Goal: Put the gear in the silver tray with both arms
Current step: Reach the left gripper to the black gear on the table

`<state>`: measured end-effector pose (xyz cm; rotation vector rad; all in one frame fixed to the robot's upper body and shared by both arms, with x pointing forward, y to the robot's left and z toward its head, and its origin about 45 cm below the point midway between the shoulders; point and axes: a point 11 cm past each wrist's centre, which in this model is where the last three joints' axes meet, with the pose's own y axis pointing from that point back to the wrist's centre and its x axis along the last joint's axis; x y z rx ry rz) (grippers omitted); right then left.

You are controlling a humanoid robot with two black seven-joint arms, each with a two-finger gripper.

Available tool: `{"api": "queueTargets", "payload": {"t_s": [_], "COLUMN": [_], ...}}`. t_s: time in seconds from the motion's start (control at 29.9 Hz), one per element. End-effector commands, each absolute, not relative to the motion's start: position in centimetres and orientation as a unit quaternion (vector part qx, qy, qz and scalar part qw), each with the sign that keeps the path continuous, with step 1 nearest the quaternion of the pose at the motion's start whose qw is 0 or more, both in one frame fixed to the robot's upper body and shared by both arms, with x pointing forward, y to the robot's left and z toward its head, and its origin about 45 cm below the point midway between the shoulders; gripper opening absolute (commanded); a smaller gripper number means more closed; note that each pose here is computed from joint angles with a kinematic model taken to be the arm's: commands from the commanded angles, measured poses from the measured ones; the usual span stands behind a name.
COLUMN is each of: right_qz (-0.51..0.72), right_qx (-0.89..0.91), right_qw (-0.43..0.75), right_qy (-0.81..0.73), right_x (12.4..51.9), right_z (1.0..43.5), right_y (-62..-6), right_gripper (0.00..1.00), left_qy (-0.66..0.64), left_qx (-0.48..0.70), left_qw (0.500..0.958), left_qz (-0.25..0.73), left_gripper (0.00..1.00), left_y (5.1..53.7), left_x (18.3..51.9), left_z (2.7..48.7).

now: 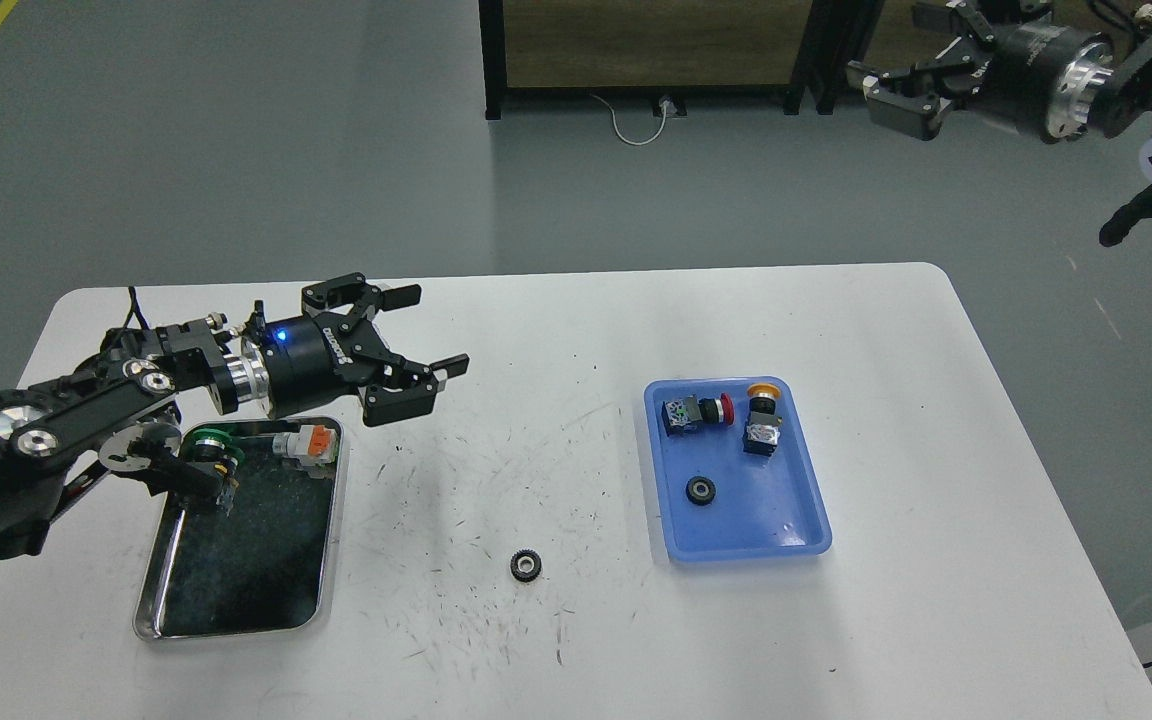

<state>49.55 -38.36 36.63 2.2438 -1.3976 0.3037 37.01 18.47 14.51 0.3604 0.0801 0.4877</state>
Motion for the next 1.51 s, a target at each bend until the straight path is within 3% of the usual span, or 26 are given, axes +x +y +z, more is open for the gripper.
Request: {"api": "queueTargets", "payload": {"t_s": [0.0, 0.27, 0.8, 1.07, 1.47], "right_qz": [0.111, 0.108, 0.107, 0.106, 0.106], "right_qx": [0.814, 0.811, 0.814, 0.815, 0.815], "right_qw": [0.241, 0.243, 0.244, 0.245, 0.248], "right_qy": [-0.517, -0.521, -0.516, -0.514, -0.513], "right_x": [49.4, 49.6, 49.8, 49.8, 49.8], "right_z": [36.7, 36.5, 36.0, 35.9, 35.6], "right_y": [-39.1, -39.3, -38.5, -38.4, -38.2], "right_gripper": [0.86, 0.86, 0.87, 0.87, 0.87], "left_qy": [0.061, 0.078, 0.047, 0.048, 0.054], "left_qx": [0.179, 0.184, 0.209, 0.210, 0.210], "left_qw": [0.960, 0.964, 0.956, 0.953, 0.949], "left_qz": [0.206, 0.177, 0.201, 0.212, 0.229], "left_gripper": [0.98, 0.98, 0.98, 0.98, 0.92], "left_y": [16.3, 13.4, 12.0, 10.2, 12.0], "left_x": [33.9, 30.1, 26.6, 26.1, 25.6], "left_z": [11.8, 8.4, 4.2, 3.0, 1.6]}}
